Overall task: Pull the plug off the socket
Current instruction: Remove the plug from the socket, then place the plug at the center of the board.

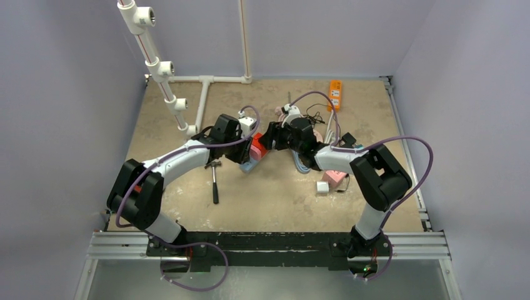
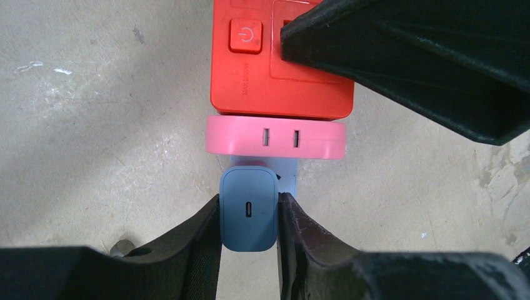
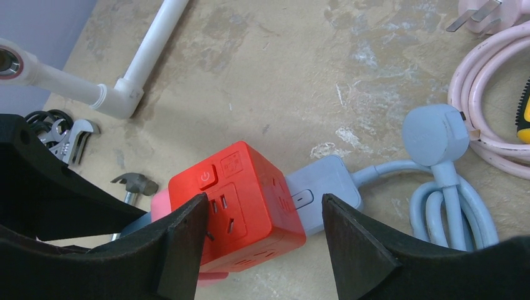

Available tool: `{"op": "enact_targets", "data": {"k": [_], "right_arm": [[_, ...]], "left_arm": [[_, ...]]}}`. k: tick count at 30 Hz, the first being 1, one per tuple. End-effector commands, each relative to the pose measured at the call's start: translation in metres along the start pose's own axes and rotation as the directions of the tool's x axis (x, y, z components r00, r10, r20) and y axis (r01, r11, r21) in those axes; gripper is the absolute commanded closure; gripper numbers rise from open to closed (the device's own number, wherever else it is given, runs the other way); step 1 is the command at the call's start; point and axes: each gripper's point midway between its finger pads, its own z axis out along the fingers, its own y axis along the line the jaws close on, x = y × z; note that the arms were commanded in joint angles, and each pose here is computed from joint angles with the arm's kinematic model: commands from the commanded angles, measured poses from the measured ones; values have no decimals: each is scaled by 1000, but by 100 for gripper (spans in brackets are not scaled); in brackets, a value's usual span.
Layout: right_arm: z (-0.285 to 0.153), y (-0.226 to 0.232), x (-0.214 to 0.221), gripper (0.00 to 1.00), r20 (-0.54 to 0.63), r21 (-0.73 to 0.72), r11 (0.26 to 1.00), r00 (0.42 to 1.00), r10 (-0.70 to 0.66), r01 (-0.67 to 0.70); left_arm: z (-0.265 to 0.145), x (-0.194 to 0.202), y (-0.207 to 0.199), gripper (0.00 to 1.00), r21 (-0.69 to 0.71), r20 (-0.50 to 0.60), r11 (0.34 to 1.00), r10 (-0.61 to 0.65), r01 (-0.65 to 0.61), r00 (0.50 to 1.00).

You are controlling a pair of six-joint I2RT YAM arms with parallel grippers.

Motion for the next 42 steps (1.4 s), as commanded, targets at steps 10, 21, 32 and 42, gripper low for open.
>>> {"op": "enact_targets", "data": {"k": [10, 21, 32, 42], "right_arm": [[-4, -50, 51, 32, -159, 186, 981, 987, -31, 61], [-3, -49, 51, 32, -163, 183, 981, 986, -35, 66], [-6, -40, 44, 32, -143, 150, 987, 989, -43, 64], [-39, 16, -23, 10, 10, -24, 997, 997, -72, 73]], "left_arm": [[-19, -39, -5, 100, -148, 149, 984, 119, -97, 982], [-23, -36, -19, 100, -188, 142, 968, 197, -170, 970], [-25, -43, -25, 100, -62, 168, 991, 131, -122, 977], [-63, -80, -78, 100, 109, 369, 980, 115, -166, 922]]}}
